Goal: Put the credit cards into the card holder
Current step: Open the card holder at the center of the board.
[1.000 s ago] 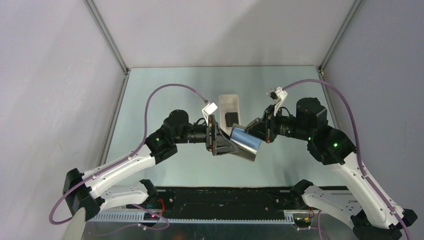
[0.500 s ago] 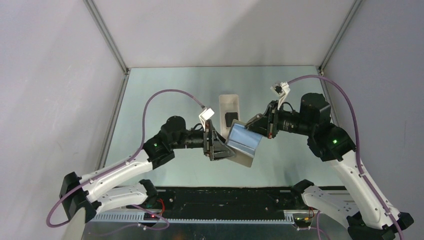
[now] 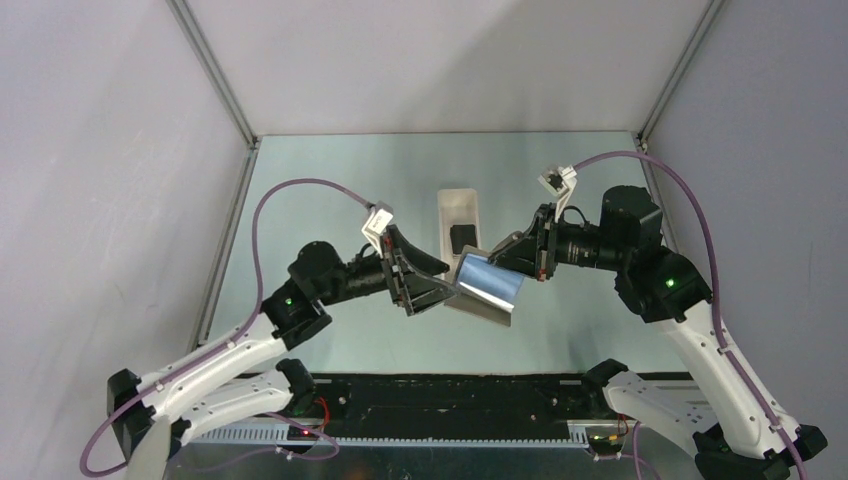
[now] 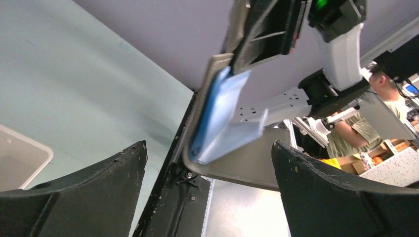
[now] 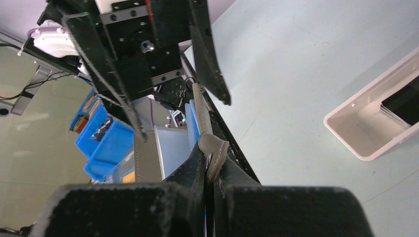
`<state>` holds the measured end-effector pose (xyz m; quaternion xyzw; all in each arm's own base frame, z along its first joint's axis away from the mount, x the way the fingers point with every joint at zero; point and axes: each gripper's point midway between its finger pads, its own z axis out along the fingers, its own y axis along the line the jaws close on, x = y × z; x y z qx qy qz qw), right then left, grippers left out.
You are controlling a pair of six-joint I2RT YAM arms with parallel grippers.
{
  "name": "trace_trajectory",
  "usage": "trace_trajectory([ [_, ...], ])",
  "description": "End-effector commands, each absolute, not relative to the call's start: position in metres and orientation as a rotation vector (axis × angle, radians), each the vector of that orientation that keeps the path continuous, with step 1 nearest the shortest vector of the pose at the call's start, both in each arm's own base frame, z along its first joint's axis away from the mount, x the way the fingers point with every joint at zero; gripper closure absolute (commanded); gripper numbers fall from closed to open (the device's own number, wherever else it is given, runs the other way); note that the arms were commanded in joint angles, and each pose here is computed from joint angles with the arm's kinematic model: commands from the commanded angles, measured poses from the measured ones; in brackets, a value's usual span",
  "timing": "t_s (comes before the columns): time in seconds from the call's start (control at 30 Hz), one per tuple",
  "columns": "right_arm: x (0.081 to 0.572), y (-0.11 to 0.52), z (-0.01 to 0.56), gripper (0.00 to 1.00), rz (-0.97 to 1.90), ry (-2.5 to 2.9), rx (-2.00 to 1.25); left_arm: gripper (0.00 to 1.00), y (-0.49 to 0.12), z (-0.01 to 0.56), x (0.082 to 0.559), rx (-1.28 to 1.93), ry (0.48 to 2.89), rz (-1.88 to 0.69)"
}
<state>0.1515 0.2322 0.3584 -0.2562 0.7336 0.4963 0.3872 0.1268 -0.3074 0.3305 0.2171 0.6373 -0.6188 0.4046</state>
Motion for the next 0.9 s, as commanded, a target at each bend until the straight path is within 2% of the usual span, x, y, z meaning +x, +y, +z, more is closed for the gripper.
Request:
trace_trajectory([
  [0.0, 0.144, 0.233, 0.382, 1.0, 1.285, 1.758, -0.71, 0.0, -0.309, 0.332, 0.143, 0.501, 1.59, -1.53],
  [0.33, 0.136, 0.235, 0.381, 1.0, 1.309, 1.724, -0.778, 0.0, -0.312, 0.334, 0.162, 0.449, 1.611, -1.535],
  [0.67, 0.14, 0.235, 0.377, 1.0, 1.295, 1.748, -0.758, 0.01, -0.32, 0.334, 0.148, 0.553, 1.604, -1.605],
  [0.87, 0.14, 0.237, 0.374, 1.0, 1.307, 1.752, -0.774, 0.0, -0.304, 0.354, 0.14, 0.519, 1.483, -1.603],
])
